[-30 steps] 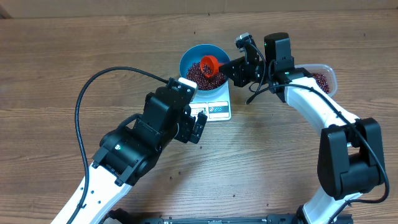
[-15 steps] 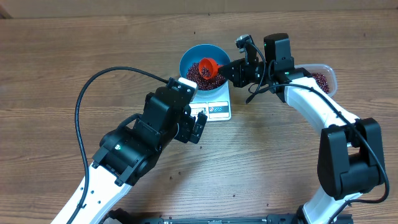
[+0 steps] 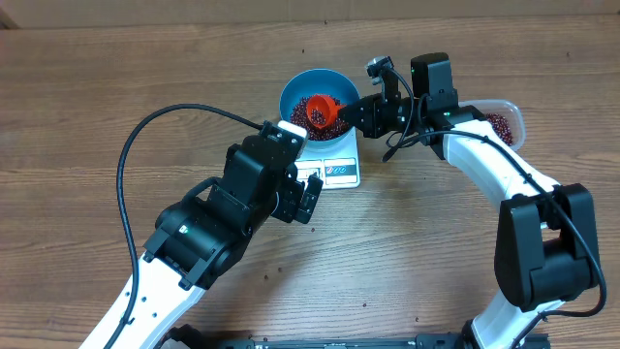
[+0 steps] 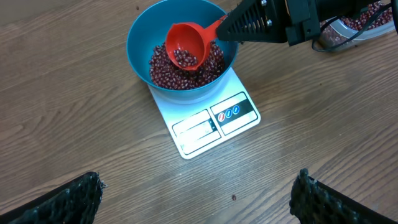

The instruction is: Scoop item into bowl and weigh 150g on scale

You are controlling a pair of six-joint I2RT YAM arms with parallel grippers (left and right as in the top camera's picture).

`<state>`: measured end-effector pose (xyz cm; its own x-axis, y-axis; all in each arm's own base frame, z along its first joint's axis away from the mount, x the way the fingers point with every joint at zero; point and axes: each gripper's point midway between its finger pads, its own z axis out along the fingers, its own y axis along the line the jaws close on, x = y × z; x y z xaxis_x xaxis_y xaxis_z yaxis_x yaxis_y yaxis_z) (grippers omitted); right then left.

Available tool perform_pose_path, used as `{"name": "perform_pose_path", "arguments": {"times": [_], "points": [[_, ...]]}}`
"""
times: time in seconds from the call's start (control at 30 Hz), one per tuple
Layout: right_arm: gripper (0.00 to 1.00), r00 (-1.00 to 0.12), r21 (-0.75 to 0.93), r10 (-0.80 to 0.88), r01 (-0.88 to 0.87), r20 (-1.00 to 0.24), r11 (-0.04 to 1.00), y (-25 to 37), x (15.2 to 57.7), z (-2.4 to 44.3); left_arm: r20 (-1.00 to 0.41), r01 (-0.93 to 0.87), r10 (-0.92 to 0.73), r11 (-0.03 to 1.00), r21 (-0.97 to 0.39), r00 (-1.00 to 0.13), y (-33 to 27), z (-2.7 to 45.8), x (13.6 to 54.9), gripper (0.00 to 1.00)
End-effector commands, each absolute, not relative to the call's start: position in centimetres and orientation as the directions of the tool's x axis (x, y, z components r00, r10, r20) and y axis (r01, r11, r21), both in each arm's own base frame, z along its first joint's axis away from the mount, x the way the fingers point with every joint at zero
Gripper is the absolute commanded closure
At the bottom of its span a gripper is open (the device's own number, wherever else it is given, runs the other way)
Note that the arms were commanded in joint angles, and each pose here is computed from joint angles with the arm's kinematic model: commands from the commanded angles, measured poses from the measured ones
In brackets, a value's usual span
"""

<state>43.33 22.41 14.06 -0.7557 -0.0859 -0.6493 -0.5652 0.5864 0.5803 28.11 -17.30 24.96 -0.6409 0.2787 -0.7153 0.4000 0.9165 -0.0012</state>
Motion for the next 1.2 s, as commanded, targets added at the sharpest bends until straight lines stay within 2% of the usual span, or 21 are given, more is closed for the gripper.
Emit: {"name": "perform_pose_path", "arguments": {"times": [0.0,0.1,0.23,0.53,0.67,0.83,1.03,1.17], "points": [[0.96,-0.78,0.65,-0.044,-0.551,-0.625,0.523,22.3,42.8,15.9,-0.732,0.387,0.259,0.922,-0.007,-0.63,-17.0,25.7,28.1,0.0],[0.96,-0.791,0.693,-0.032,-0.555,-0.611,0.46,21.8,42.3,16.8,-0.732,0.387,0.258,0.922,-0.008,-0.63,-17.0,25.7,28.1,0.01],[0.96,-0.832,0.759,0.027,-0.491,-0.554,0.429,20.4,42.3,17.9,-0.732,0.387,0.258,0.922,-0.008,-0.63,-17.0,25.7,28.1,0.0],[0.96,-0.803,0.741,0.078,-0.5,-0.59,0.449,17.7,42.4,21.0,-0.732,0.387,0.258,0.922,-0.008,-0.63,-17.0,25.7,28.1,0.0],[0.96,-0.801,0.743,0.125,-0.468,-0.585,0.477,15.2,42.4,22.1,-0.732,0.387,0.258,0.922,-0.008,-0.63,-17.0,25.7,28.1,0.0],[0.96,-0.817,0.775,0.234,-0.347,-0.526,0.528,9.6,42.4,22.4,-0.732,0.387,0.259,0.922,-0.007,-0.63,-17.0,25.7,28.1,0.0],[0.96,-0.818,0.777,0.324,-0.218,-0.476,0.591,3.4,41.9,20.6,-0.732,0.387,0.259,0.922,-0.007,-0.63,-17.0,25.7,28.1,0.0],[0.96,-0.798,0.708,0.408,-0.033,-0.444,0.705,-1.8,41.8,18.0,-0.732,0.387,0.259,0.922,-0.007,-0.63,-17.0,25.7,28.1,0.0]]}}
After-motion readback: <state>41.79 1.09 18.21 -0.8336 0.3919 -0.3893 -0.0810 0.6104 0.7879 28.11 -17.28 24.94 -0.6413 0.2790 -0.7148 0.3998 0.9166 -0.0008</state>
